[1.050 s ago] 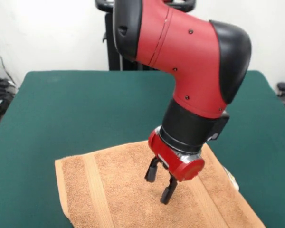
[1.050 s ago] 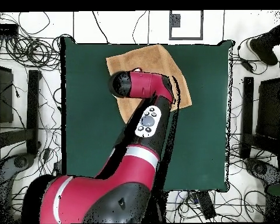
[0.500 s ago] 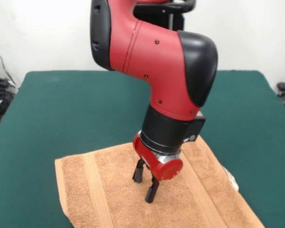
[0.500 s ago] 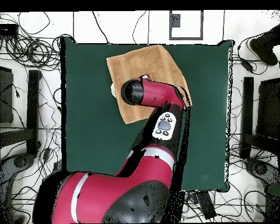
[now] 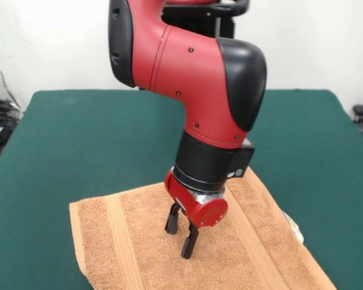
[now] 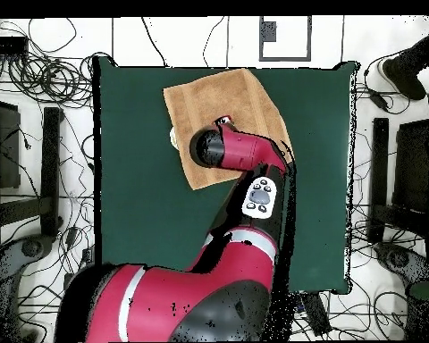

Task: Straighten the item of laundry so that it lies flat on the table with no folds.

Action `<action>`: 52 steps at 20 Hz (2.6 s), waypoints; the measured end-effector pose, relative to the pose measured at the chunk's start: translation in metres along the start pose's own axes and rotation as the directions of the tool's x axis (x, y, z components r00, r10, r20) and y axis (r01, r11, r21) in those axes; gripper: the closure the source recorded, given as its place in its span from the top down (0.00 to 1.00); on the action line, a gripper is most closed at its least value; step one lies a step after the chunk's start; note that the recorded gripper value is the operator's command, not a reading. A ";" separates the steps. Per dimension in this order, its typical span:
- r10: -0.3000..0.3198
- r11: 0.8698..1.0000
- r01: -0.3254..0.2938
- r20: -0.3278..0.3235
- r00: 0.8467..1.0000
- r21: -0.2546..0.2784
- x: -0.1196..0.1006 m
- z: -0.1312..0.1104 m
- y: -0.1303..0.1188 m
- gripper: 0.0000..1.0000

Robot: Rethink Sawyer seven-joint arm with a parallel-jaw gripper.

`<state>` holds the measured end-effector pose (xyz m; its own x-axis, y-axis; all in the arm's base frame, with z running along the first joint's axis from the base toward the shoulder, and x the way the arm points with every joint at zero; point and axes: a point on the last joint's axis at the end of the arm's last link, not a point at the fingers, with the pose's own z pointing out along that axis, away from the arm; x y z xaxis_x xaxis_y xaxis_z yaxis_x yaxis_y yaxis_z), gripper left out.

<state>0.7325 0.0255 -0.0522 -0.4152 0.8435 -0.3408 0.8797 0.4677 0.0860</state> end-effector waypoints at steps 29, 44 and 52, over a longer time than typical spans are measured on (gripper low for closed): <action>0.058 0.996 -0.058 -0.002 0.998 -0.073 -0.001 -0.002 -0.013 1.00; 0.055 0.990 -0.052 0.013 0.998 -0.133 0.000 -0.003 -0.021 1.00; 0.062 0.983 -0.062 -0.008 0.998 -0.174 -0.003 -0.003 -0.027 1.00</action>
<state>0.7095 0.0108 -0.0509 -0.3615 0.8729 -0.3275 0.8500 0.4529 0.2690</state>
